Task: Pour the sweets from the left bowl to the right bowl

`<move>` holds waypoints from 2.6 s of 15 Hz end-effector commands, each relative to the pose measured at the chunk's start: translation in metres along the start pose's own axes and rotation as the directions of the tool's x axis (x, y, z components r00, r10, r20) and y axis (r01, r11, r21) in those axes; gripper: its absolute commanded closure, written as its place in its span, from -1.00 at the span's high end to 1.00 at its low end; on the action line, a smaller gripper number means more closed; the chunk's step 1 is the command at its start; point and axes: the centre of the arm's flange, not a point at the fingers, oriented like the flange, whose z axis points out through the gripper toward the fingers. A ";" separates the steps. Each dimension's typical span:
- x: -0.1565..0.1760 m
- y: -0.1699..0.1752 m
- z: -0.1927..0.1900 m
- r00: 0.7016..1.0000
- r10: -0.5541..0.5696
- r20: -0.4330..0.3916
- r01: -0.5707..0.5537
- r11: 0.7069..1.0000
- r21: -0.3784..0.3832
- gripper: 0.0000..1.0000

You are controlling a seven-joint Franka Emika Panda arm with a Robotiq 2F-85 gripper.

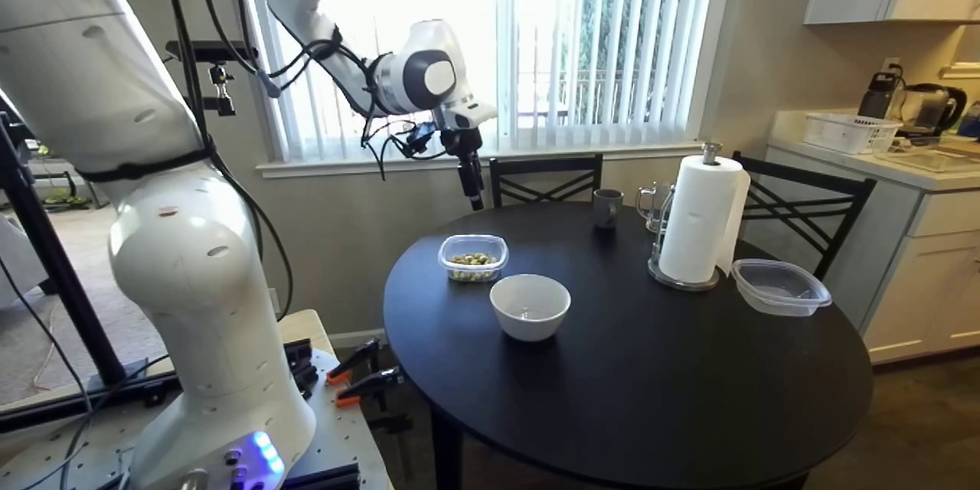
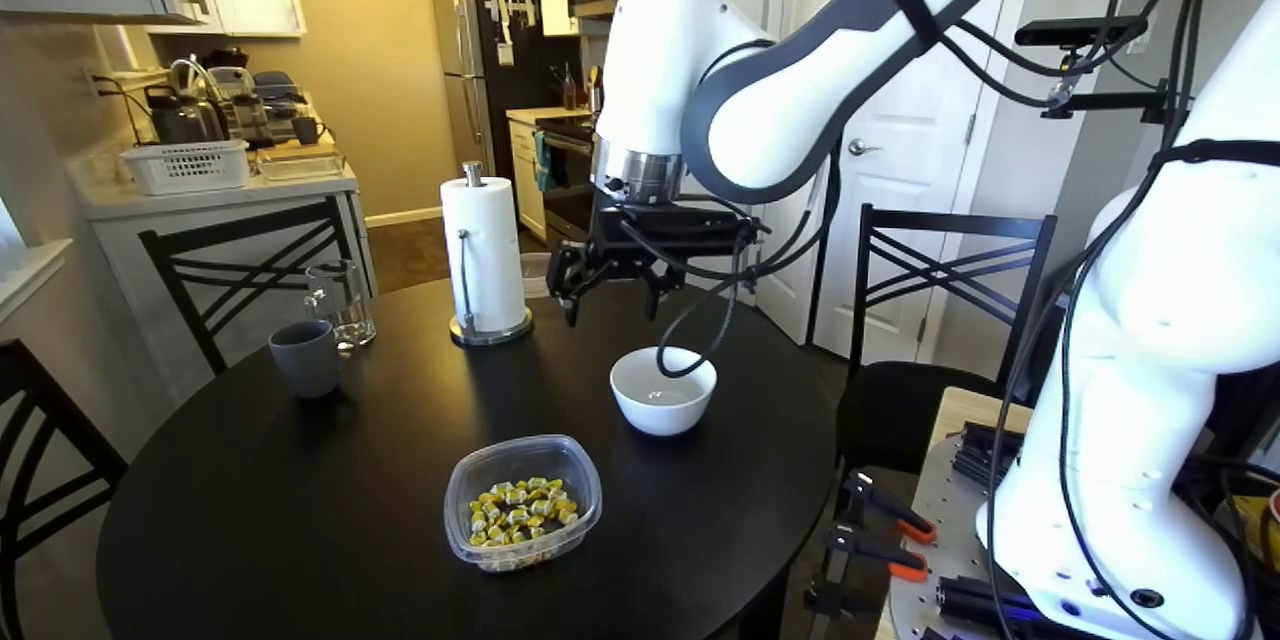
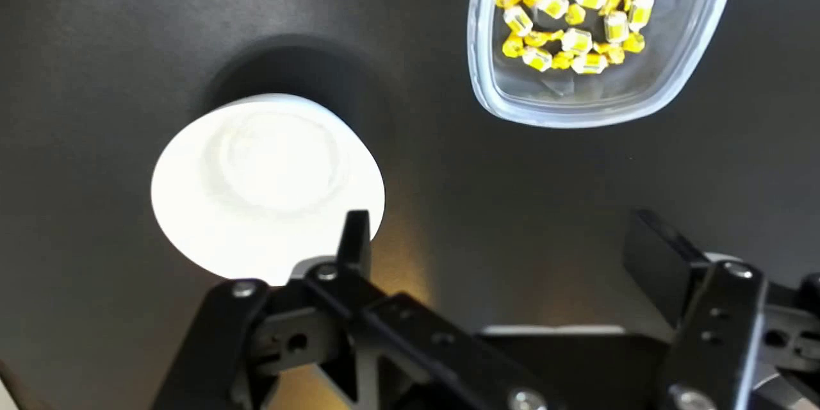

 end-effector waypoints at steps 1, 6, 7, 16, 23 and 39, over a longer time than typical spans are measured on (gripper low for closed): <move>0.017 -0.019 0.031 0.981 0.184 0.059 -0.186 0.982 0.025 1.00; -0.016 -0.020 0.100 0.899 0.391 0.194 -0.380 0.920 -0.095 1.00; -0.022 -0.021 0.113 0.887 0.407 0.219 -0.391 0.913 -0.115 1.00; -0.013 -0.040 0.167 0.902 0.303 0.308 -0.285 0.953 -0.103 1.00; -0.006 -0.042 0.187 0.916 0.264 0.303 -0.234 0.963 -0.131 0.50; -0.003 -0.027 0.202 0.912 0.256 0.321 -0.193 0.958 -0.214 0.71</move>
